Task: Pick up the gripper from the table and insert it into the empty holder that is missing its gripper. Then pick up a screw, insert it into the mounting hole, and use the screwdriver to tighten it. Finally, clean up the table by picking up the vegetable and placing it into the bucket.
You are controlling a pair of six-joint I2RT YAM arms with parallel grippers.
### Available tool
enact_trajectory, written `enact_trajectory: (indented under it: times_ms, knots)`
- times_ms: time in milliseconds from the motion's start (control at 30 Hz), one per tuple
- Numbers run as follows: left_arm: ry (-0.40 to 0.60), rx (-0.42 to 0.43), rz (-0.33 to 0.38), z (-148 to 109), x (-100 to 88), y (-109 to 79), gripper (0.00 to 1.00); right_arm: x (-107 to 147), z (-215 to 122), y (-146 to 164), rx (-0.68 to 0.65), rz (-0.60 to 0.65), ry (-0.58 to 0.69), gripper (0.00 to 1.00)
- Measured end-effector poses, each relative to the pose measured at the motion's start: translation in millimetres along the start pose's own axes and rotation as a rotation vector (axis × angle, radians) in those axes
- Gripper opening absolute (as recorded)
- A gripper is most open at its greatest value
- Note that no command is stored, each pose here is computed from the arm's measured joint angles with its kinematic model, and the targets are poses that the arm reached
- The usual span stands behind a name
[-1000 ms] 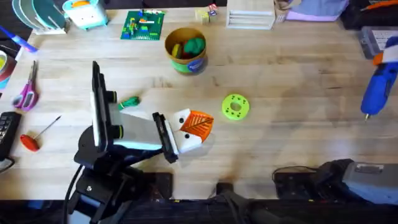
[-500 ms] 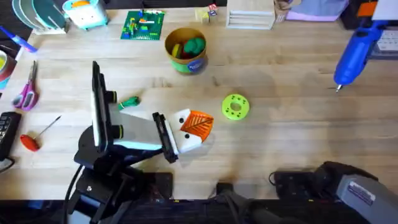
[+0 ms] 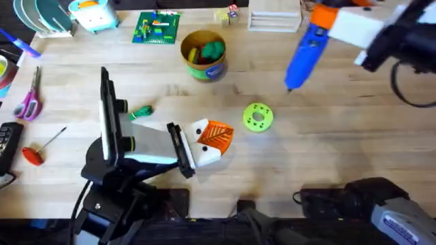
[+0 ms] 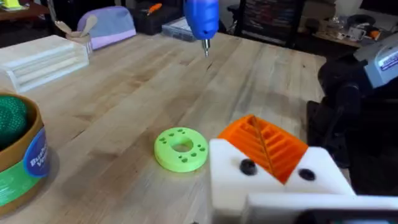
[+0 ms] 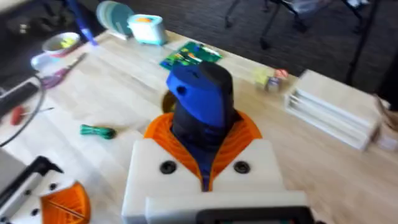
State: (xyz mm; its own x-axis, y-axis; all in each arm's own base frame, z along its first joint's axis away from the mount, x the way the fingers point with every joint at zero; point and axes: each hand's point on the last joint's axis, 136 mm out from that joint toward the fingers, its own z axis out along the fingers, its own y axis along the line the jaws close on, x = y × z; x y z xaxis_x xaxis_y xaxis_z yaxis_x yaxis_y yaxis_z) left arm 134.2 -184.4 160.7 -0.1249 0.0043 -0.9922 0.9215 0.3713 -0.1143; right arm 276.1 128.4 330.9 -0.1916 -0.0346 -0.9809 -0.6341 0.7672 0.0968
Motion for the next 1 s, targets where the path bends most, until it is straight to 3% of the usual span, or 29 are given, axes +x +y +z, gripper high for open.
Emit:
enact_trajectory:
  times_ms: [200,433,700,1000]
  knots:
    - [0.0,-0.004,0.0,0,0.0,0.7,0.016,-37,19,87,-0.308,-0.096,-0.161,0.028]
    - [-0.001,-0.007,0.0,0,-0.2,1.2,0.016,-46,35,152,-0.53,-0.131,-0.235,0.028]
    - [-0.001,-0.007,0.0,0,-0.3,1.2,0.016,-43,35,201,-0.679,-0.128,-0.256,0.028]
    - [-0.001,-0.007,0.0,0,-0.2,1.2,0.016,-26,45,218,-0.736,-0.078,-0.19,0.028]
